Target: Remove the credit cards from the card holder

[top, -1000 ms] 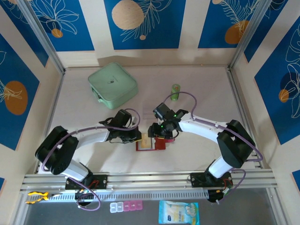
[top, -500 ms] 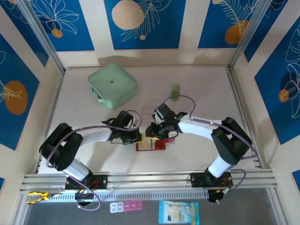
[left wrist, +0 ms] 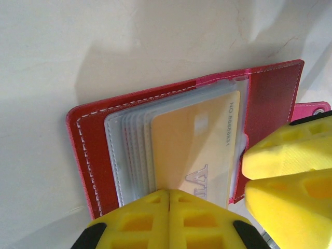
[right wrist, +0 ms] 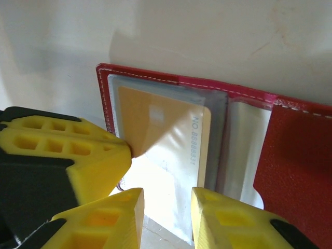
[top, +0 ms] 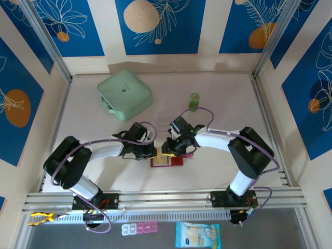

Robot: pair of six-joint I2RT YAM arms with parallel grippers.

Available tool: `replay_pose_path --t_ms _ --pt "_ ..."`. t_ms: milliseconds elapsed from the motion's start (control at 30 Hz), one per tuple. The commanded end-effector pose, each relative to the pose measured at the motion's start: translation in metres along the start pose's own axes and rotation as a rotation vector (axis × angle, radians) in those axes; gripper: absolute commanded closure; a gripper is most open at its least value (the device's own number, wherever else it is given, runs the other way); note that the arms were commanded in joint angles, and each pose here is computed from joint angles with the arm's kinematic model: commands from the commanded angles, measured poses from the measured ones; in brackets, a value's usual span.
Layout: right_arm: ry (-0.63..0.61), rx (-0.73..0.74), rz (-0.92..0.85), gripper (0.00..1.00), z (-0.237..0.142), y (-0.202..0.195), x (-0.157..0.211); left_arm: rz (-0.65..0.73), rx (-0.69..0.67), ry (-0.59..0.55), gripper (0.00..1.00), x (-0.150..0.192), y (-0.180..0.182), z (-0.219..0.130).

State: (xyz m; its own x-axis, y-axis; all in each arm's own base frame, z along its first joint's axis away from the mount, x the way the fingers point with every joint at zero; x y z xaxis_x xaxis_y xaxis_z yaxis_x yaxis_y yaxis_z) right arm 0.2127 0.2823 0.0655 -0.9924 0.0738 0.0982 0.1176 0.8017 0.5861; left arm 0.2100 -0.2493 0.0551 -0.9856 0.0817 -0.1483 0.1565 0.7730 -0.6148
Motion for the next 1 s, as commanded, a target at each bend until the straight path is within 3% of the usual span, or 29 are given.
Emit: replay_pose_path --t_ms 0,467,967 --pt "0.039 0.005 0.018 0.71 0.005 -0.006 0.005 -0.013 -0.038 0.059 1.00 0.016 0.012 0.006" --pt "0.048 0.047 0.028 0.74 0.010 -0.014 0.005 -0.010 -0.037 0.056 0.99 0.015 0.011 0.005" --pt "-0.020 0.080 -0.018 0.75 -0.009 -0.009 0.000 -0.009 -0.026 0.043 0.98 0.013 0.005 0.000"
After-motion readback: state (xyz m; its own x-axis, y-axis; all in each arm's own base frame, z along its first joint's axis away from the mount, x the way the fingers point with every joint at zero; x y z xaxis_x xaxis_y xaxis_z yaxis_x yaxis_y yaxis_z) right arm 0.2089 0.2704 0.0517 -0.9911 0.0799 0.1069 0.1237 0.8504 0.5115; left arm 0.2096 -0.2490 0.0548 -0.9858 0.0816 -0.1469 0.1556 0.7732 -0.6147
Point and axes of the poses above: each hand's point on the last joint's axis, 136 mm out from that joint toward the fingers, its own z axis out along the fingers, its own y axis along the line the jaws close on, x = y × z, the point moved 3 cm from there along -z, back along the fingers, and after that the axes turned 8 degrees about z, right-handed, at the moved point
